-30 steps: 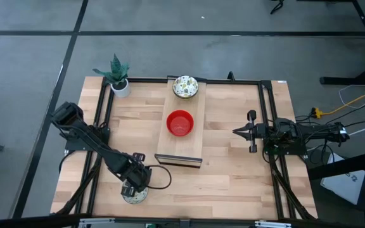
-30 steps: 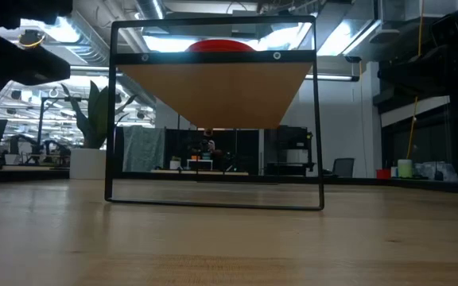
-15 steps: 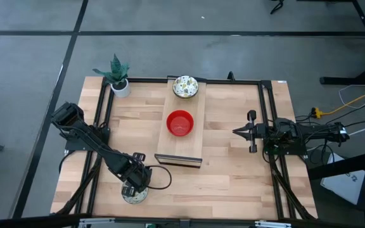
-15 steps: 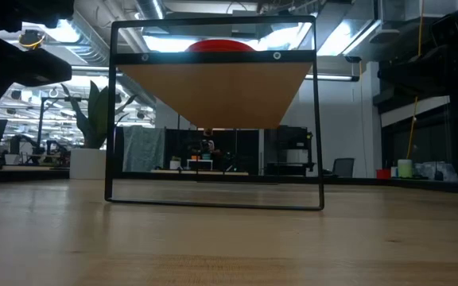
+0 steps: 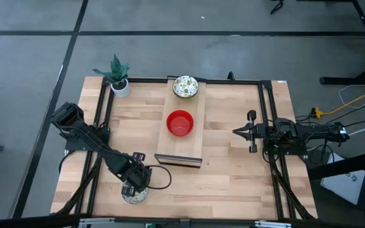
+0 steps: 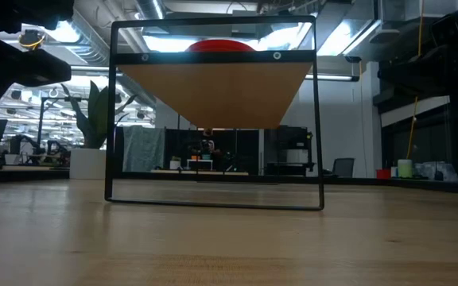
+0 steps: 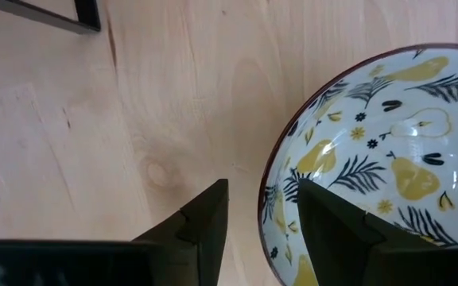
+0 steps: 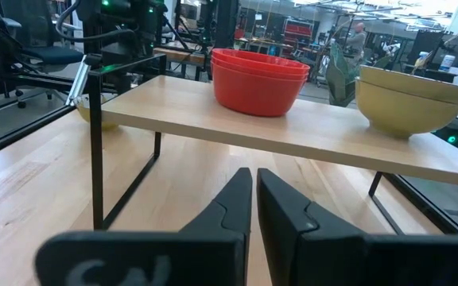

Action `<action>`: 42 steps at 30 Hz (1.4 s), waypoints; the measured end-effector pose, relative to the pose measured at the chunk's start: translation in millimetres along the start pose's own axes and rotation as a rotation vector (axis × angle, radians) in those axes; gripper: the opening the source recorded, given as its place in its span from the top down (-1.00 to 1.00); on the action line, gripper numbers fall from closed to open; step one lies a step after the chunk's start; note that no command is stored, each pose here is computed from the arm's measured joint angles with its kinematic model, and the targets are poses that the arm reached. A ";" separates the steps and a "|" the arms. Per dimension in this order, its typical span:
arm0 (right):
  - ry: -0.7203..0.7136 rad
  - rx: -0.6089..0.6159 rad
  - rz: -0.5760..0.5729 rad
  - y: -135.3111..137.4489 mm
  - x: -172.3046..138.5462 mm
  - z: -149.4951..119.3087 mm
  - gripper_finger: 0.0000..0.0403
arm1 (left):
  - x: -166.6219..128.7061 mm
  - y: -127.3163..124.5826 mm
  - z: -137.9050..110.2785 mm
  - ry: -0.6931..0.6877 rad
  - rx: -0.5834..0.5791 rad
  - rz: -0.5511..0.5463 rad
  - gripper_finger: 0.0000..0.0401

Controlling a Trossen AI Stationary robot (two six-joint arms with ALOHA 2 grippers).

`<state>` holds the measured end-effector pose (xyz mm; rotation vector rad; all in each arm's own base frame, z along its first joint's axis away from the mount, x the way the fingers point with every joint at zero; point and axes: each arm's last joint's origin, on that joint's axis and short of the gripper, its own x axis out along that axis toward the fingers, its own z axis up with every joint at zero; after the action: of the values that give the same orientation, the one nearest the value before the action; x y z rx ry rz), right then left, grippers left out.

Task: Pick & Place Mini bowls
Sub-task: Stack the white patterned bowl on top of the white patterned bowl on the shelf

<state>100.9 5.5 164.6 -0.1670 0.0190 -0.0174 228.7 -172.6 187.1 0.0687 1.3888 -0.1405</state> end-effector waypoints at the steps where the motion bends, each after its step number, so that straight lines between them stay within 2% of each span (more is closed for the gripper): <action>1: 0.000 0.000 0.000 0.0 0.0 -0.1 0.87 | 0.0 0.2 -0.4 0.004 0.000 0.002 0.29; 32: 0.000 0.000 0.000 0.0 0.0 0.0 0.87 | 6.5 0.1 -1.9 0.049 0.002 0.008 0.29; 36: 0.000 0.000 0.000 0.0 0.0 0.0 0.87 | 6.6 0.1 -1.9 0.049 0.011 0.009 0.39; 42: 0.000 0.000 0.000 0.0 0.0 0.0 0.87 | 6.6 -0.2 -2.0 0.053 0.036 -0.001 0.68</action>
<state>100.9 5.5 164.6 -0.1670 0.0191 -0.0172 227.9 -172.9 180.3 0.1028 1.4397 -0.1656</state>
